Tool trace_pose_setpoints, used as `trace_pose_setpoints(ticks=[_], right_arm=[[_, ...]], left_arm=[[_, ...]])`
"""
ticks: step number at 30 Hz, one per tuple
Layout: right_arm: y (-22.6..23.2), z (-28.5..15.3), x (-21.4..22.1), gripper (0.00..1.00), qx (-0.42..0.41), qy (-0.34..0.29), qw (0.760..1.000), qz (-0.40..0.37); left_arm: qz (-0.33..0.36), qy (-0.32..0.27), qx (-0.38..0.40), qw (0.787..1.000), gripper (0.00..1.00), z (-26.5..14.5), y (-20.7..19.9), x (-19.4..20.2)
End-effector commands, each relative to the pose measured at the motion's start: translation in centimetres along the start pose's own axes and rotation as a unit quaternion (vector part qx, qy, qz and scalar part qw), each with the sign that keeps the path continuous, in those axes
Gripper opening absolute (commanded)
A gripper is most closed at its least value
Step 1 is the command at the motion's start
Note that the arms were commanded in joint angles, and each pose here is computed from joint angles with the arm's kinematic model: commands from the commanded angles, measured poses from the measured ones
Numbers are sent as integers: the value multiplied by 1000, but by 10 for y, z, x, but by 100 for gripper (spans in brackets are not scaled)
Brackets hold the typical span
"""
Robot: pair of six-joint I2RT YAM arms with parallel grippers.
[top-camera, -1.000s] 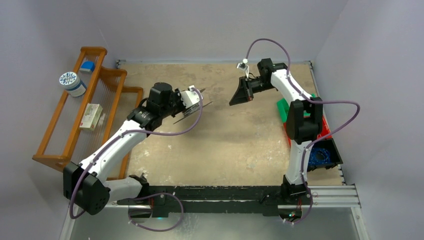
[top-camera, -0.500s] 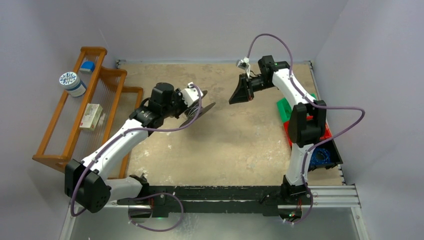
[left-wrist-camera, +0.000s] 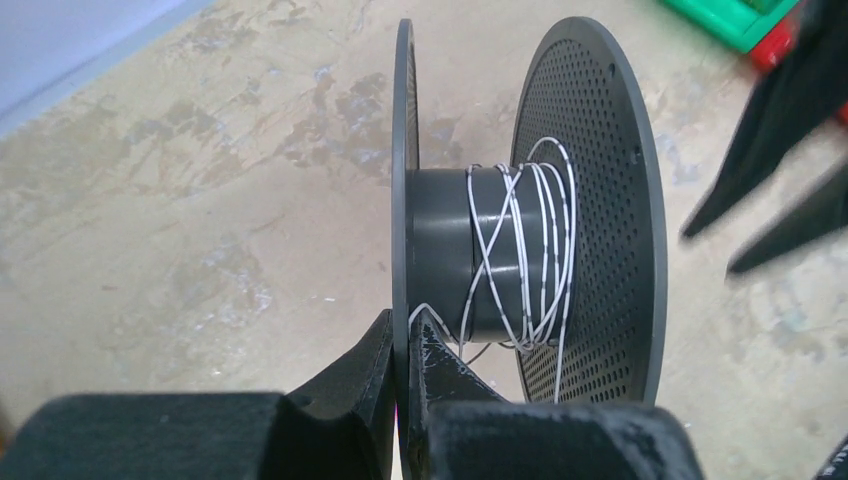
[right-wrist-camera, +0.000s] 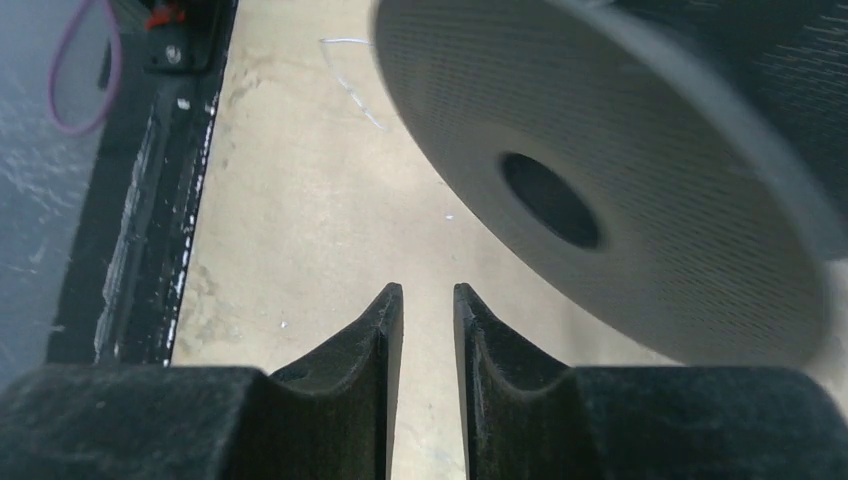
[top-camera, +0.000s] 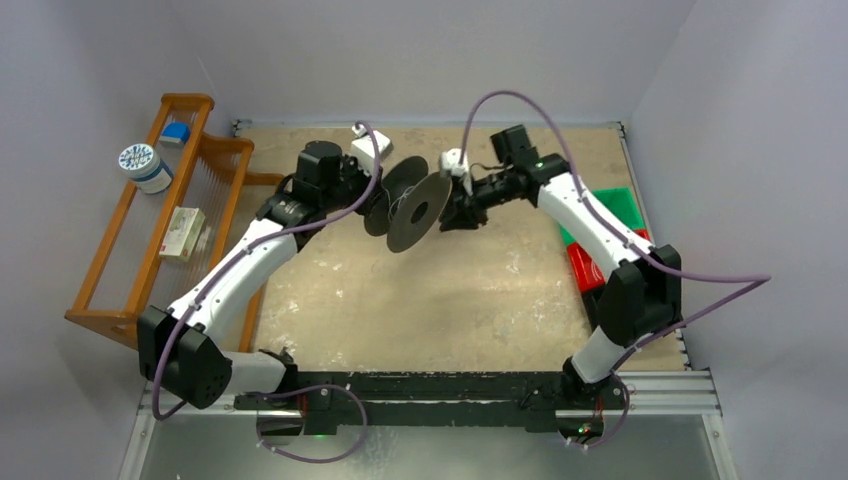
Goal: Wrap the cables
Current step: Wrap the cable around the cable reel.
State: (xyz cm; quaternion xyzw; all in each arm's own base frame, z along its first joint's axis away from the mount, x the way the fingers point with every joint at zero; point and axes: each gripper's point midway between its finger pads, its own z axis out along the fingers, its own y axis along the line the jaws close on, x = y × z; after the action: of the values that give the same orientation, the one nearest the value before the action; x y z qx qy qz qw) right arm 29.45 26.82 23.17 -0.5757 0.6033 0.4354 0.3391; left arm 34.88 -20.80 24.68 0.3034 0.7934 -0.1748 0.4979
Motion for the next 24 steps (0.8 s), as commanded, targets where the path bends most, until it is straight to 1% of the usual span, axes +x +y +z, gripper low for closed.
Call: trace_pose_setpoints(ticks=[1,4,8,11,14,16,20,24], right_arm=[[1,29,-7,29,58,39,993,-97],[4,45,-9,29,88,56,985,-138],[4,62,-8,30,122,74,972,-185],[7,72,-13,30,129,63,968,-207],[1,80,-19,30,159,63,963,-210],[-2,81,-25,30,164,63,963,-207],[14,89,-20,32,120,58,967,-216],[15,107,1,33,124,99,960,-229]], left_arm=[[-114,-81,56,989,0,-1,-3,-42],[-179,-81,91,976,0,4,-3,-32],[-254,-74,113,958,0,11,0,-17],[-285,-82,118,948,0,16,3,-14],[-338,-85,123,929,0,20,8,-1],[-377,-84,116,915,0,23,13,14],[-416,-72,73,904,0,31,27,45],[-443,-63,39,893,0,39,38,69]])
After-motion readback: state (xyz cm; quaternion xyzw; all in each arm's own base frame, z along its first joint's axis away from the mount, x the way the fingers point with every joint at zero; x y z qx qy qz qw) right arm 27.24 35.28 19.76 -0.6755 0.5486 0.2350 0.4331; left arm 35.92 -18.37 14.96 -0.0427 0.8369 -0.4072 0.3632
